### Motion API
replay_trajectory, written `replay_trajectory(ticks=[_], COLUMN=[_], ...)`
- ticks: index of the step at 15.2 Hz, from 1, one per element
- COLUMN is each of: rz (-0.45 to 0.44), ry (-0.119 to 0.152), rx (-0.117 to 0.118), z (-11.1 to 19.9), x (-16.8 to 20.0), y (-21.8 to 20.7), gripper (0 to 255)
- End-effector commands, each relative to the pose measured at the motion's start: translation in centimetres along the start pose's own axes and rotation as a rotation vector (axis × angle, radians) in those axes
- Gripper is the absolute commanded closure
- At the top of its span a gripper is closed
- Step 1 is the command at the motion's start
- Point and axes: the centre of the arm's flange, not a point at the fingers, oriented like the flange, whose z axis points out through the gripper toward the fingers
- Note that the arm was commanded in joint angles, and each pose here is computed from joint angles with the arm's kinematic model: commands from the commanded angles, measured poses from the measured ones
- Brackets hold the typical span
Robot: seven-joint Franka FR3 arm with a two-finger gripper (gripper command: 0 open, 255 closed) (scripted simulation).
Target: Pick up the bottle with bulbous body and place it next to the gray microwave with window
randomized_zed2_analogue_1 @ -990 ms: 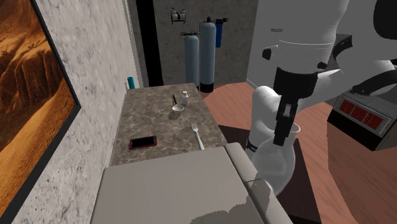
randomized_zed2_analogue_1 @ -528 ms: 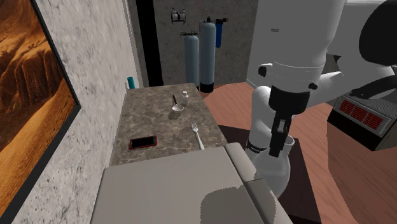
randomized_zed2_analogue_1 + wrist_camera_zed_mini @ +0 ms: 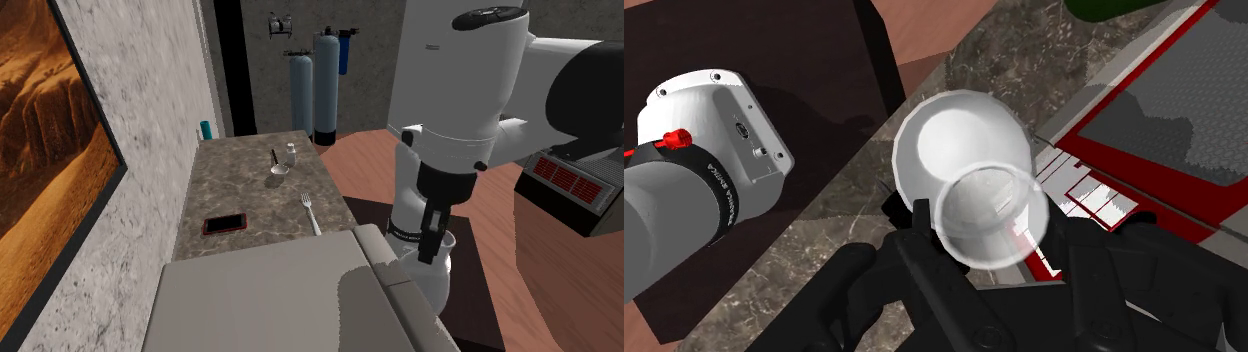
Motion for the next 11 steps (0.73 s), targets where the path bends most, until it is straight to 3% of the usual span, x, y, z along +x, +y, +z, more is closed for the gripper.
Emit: replay_trajectory(ticks=[1,11], rz=[0.000,0.000], ry=[0.000,0.000], rx=[0.001,0.001], z=[1.1,6.4], x=[0.0,0.3], y=[0.1,0.1], gripper=[255,255])
